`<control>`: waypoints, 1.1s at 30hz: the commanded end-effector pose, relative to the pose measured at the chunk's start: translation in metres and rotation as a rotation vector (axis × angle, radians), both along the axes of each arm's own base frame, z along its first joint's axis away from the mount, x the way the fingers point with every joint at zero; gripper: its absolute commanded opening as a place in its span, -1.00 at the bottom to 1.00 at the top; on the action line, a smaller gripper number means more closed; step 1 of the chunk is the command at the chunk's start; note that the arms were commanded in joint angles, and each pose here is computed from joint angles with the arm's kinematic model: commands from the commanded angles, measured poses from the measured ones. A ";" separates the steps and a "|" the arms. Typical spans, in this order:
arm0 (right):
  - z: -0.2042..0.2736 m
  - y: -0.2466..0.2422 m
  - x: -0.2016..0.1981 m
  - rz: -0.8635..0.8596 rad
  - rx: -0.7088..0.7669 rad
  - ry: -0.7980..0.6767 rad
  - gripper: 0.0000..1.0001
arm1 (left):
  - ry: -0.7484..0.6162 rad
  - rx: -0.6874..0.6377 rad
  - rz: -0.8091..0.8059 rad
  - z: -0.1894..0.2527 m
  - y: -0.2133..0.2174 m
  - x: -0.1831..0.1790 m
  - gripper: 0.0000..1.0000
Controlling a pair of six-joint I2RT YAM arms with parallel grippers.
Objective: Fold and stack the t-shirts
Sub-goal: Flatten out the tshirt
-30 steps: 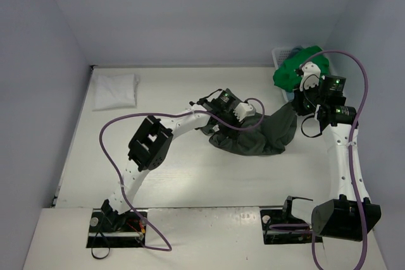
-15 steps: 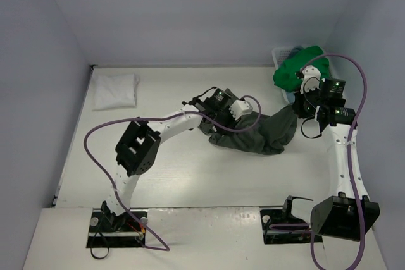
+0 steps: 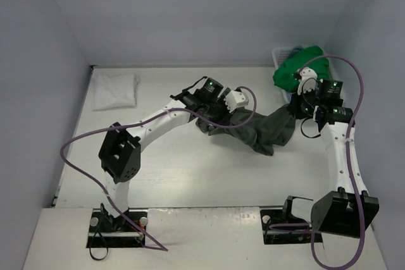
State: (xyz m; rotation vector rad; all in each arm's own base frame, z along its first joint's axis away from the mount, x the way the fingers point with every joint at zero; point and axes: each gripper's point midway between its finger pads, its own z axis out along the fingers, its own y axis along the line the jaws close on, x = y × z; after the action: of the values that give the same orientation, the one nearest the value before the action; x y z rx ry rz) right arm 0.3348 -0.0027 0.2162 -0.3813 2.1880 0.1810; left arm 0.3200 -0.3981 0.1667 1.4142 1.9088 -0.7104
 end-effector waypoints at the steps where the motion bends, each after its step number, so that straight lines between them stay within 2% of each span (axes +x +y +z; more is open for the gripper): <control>1: 0.007 0.013 0.009 0.056 0.073 -0.033 -1.00 | -0.113 -0.108 0.012 0.078 0.019 0.008 -1.00; 6: 0.020 0.019 0.006 0.089 0.082 -0.068 -1.00 | -0.148 -0.173 0.077 0.128 0.062 0.010 -1.00; 12: 0.065 0.019 0.000 0.070 0.069 -0.169 -1.00 | -0.223 -0.266 0.199 0.193 0.128 0.012 -1.00; 17: 0.091 0.028 -0.010 0.089 0.100 -0.220 -1.00 | -0.259 -0.314 0.224 0.225 0.156 -0.015 -1.00; 21: 0.124 0.039 -0.031 0.131 0.108 -0.318 -1.00 | -0.264 -0.342 0.225 0.243 0.176 -0.038 -1.00; 25: 0.152 0.047 -0.050 0.168 0.094 -0.401 -1.00 | -0.325 -0.384 0.219 0.276 0.194 -0.070 -1.00; 29: 0.192 0.031 -0.076 0.066 -0.008 -0.575 -1.00 | -0.398 -0.421 0.241 0.304 0.214 -0.096 -1.00; 33: 0.209 0.017 -0.095 -0.019 -0.084 -0.674 -1.00 | -0.480 -0.436 0.272 0.322 0.233 -0.120 -1.00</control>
State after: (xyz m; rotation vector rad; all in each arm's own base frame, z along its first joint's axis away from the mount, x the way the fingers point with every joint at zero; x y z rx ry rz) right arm 0.2459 0.0306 0.3865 -0.4463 1.6711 0.0966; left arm 0.2298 -0.1767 0.4483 0.9368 1.5633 -0.5830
